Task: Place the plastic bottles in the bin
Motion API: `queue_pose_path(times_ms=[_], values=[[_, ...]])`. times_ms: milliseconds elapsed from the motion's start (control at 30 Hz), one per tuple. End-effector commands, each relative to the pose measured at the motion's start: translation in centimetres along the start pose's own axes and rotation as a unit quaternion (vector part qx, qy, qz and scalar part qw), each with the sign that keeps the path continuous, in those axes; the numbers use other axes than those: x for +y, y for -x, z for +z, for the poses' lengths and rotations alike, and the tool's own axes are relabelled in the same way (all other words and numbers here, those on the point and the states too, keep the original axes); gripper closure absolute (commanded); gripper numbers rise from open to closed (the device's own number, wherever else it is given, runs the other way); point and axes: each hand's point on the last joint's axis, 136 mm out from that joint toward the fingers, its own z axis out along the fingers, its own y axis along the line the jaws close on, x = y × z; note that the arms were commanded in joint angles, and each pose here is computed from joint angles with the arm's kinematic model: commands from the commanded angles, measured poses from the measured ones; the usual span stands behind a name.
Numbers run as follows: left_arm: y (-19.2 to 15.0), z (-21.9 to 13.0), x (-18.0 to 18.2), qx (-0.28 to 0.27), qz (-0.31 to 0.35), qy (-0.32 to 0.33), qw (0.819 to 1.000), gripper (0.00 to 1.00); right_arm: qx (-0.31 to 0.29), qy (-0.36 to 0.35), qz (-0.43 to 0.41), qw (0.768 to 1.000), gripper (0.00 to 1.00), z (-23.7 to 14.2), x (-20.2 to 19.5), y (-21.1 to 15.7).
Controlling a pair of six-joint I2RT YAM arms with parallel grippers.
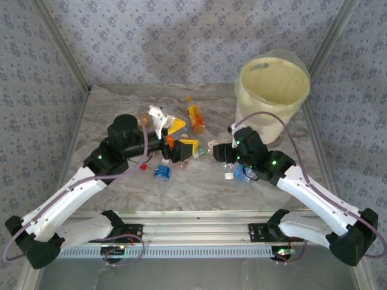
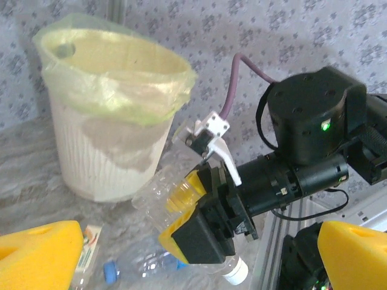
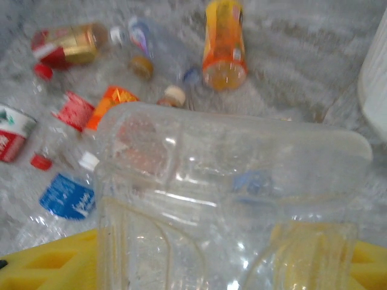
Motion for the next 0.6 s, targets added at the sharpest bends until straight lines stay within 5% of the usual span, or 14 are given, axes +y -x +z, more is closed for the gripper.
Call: queue_pose_path(times_ms=[0,567], values=[[2.4,0.8,-1.5,-0.045,0.034,-0.046,0.997,0.0,-0.024,0.021,-0.029,0.999,0.32,-2.6,0.3,2.9],[0.2,1.3,1.1,-0.055,-0.005,-0.019,0.998,0.0,-0.206,-0.017,-0.004,0.978,0.32,-9.3,-4.4,20.6]])
